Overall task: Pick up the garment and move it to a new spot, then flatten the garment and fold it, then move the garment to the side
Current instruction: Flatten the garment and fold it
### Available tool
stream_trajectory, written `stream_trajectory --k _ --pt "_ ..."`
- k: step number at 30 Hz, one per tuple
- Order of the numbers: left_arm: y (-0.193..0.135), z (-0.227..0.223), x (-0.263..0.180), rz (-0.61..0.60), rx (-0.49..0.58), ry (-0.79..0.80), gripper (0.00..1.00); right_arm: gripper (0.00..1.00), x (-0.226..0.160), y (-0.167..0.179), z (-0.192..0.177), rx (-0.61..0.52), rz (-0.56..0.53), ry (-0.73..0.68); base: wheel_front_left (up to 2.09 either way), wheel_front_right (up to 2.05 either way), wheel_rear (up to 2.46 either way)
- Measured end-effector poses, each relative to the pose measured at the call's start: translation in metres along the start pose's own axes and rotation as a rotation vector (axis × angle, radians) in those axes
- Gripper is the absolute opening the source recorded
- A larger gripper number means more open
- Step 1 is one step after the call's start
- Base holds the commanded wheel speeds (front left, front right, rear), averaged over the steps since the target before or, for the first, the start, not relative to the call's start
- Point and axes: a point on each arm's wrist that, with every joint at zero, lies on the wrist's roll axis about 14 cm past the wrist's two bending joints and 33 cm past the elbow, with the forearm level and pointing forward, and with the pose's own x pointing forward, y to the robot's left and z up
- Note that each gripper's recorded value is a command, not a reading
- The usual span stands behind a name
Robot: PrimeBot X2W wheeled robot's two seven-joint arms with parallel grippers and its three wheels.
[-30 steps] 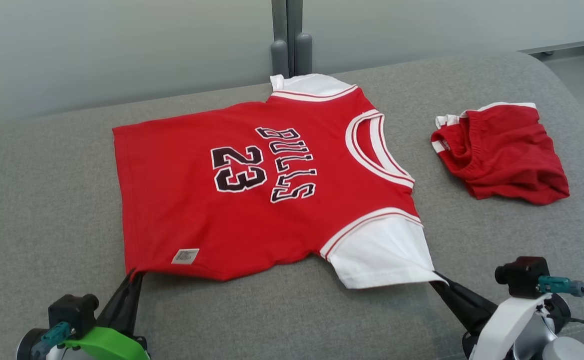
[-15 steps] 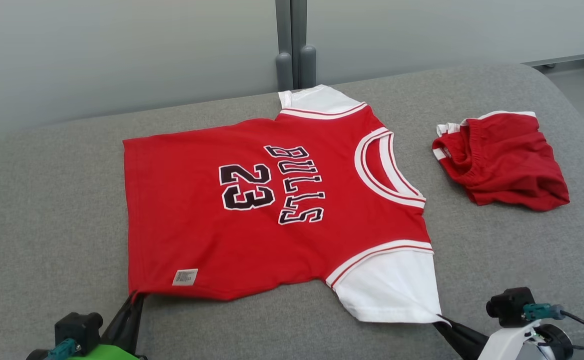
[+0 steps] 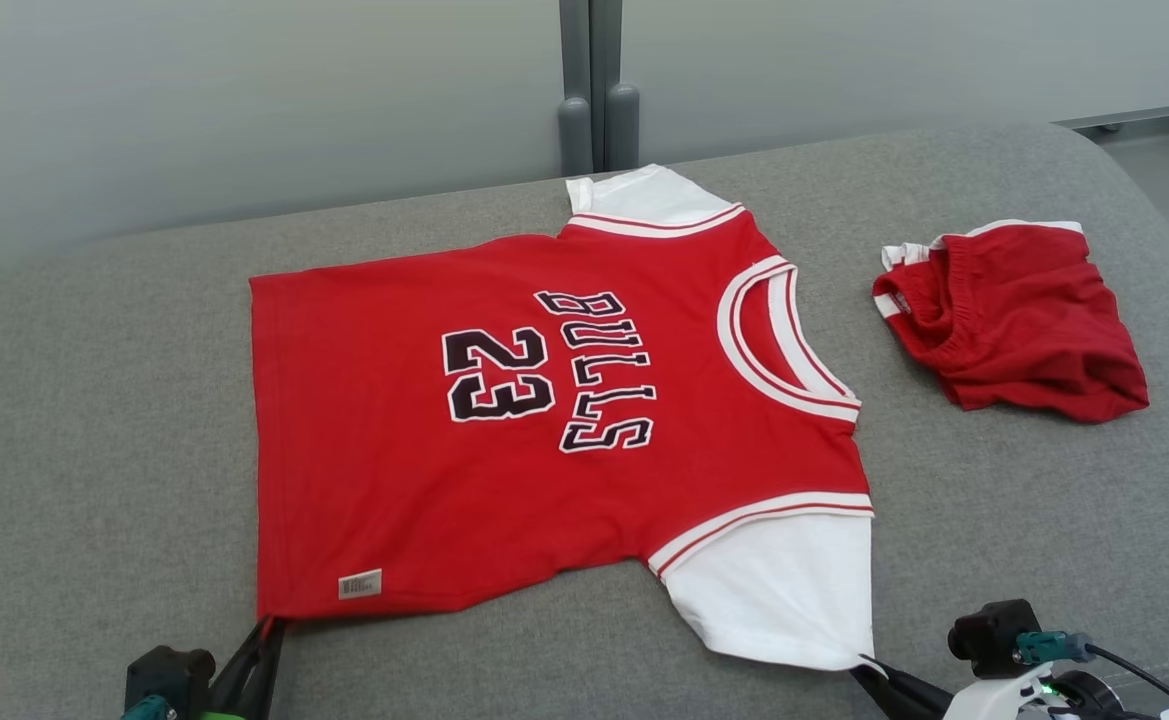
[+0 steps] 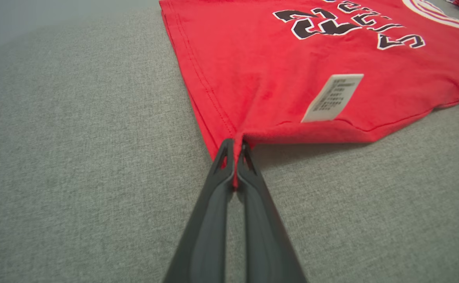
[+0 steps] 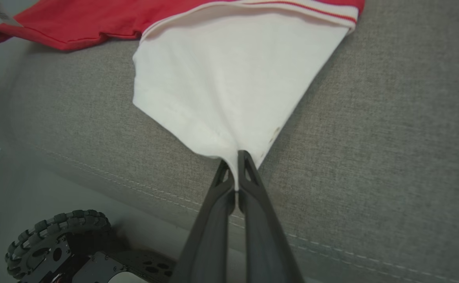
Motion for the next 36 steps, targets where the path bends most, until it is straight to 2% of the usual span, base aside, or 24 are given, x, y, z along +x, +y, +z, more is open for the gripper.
stream_trajectory --k 1,3,4,5,6,8,17,25,31,36 --pt "0.000 -0.002 0.000 -0.001 0.006 0.008 0.25 0.20 0.000 -0.001 -0.001 -0.003 -0.003 0.002 0.00 0.00 0.00" --pt "0.001 -0.008 -0.002 -0.004 0.029 0.028 0.45 0.42 0.000 -0.003 -0.003 0.001 -0.015 0.007 0.00 0.00 0.00" --pt "0.001 -0.010 -0.002 -0.005 0.037 0.034 0.64 0.49 0.000 -0.004 -0.004 0.002 -0.017 0.007 0.00 0.00 0.00" --pt "0.001 -0.011 -0.002 -0.005 0.039 0.039 0.85 0.60 0.000 -0.004 -0.004 0.004 -0.020 0.007 0.00 0.00 0.00" --pt "0.002 -0.013 -0.002 -0.005 0.045 0.045 0.99 0.81 0.000 -0.005 -0.005 0.006 -0.022 0.008 0.00 0.00 0.00" --pt "0.004 -0.017 -0.003 -0.004 0.068 0.060 1.00 1.00 0.000 -0.007 -0.008 0.009 -0.028 0.014 0.00 0.00 0.00" --pt "0.018 -0.021 -0.004 0.029 0.107 0.083 1.00 1.00 -0.001 -0.016 -0.010 0.015 -0.059 0.010 0.00 0.00 0.00" --pt "0.017 0.014 0.007 0.041 0.081 -0.031 1.00 1.00 -0.007 -0.030 -0.004 -0.020 -0.086 -0.001 0.00 0.00 0.00" --pt "0.001 0.036 0.013 0.002 0.084 -0.100 1.00 1.00 -0.012 -0.039 0.020 -0.083 -0.110 -0.068 0.00 0.00 0.00" --pt "-0.004 0.060 0.014 -0.006 0.085 -0.175 1.00 1.00 -0.013 -0.045 0.059 -0.126 -0.134 -0.186 0.00 0.00 0.00"
